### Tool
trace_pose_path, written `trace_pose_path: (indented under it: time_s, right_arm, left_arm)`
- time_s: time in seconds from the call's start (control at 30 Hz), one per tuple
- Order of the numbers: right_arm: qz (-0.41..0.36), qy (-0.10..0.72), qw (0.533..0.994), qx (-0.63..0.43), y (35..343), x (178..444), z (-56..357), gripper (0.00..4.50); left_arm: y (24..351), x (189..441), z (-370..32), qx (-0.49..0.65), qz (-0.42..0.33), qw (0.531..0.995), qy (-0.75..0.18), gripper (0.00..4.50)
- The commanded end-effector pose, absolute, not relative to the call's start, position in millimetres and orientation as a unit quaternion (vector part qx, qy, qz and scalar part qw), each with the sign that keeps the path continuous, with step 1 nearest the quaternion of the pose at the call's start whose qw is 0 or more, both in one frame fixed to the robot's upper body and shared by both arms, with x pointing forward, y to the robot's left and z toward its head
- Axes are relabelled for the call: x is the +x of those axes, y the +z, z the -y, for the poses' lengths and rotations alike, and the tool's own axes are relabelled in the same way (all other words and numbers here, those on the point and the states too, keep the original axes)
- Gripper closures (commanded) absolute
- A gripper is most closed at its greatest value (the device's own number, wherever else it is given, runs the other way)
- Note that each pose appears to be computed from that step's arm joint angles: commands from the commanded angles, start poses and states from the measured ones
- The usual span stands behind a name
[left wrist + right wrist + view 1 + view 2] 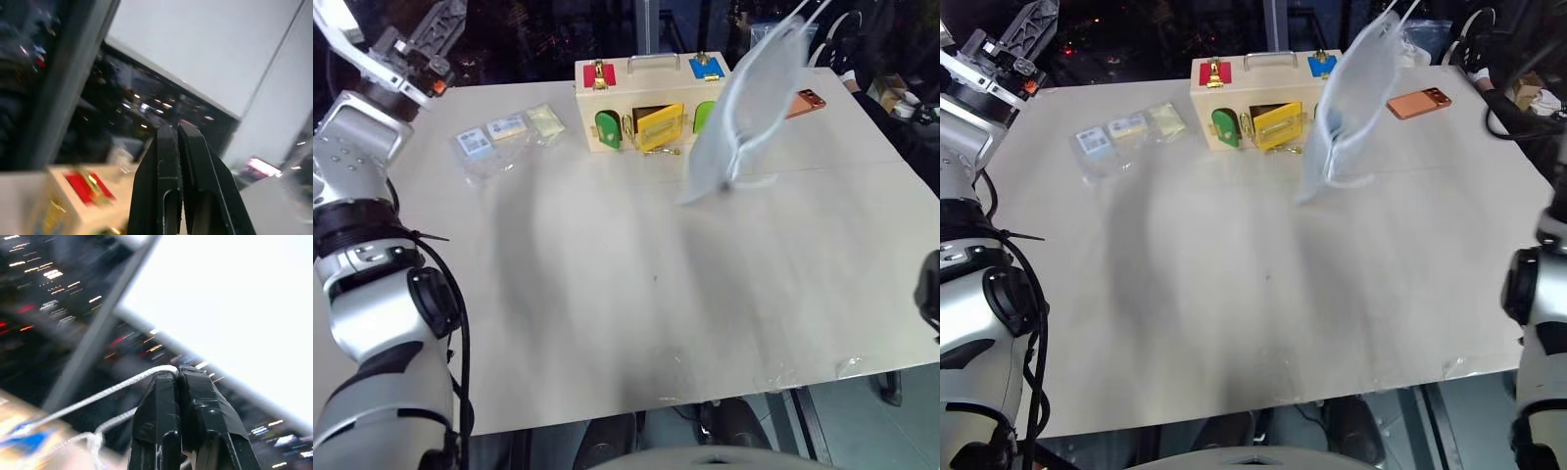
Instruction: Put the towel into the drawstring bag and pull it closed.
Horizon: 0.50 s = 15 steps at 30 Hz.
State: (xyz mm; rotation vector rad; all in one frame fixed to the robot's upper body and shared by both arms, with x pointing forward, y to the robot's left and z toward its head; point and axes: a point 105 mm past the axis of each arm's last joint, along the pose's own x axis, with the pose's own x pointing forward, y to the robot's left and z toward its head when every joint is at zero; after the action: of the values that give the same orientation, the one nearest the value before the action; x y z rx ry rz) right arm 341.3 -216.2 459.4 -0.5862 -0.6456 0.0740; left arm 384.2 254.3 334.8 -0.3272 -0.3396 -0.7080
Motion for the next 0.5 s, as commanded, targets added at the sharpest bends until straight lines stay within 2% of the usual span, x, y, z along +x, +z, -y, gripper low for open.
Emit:
trace_pose_path:
  time_s: [0.03,0.1,0.17,0.27,0.37,0.5]
  right_arm:
    - [0.306,0.093,0.908,-0.272,446.7,340.5,189.4,4.50]
    - [0.299,0.111,0.909,-0.269,439.4,339.7,178.5,4.50]
    - [0.294,0.120,0.910,-0.266,435.4,340.0,171.7,4.50]
    - [0.293,0.131,0.910,-0.263,436.7,338.0,163.8,4.50]
    - [0.299,0.140,0.907,-0.261,442.6,333.2,156.0,4.50]
    - [0.300,0.145,0.906,-0.261,445.4,330.2,151.2,4.50]
  left_arm:
    - [262.6,367.9,-156.1,-0.090,0.057,0.865,-0.490,4.41]
    - [214.9,344.6,-104.7,-0.092,0.011,0.831,-0.548,3.84]
    - [180.3,328.1,-69.9,-0.081,-0.017,0.818,-0.570,3.27]
    - [159.4,310.6,-39.5,-0.116,-0.043,0.792,-0.597,1.86]
    - [151.8,300.8,-30.0,-0.113,-0.060,0.773,-0.621,1.86]
    - [153.2,302.8,-31.1,-0.122,-0.057,0.769,-0.625,1.86]
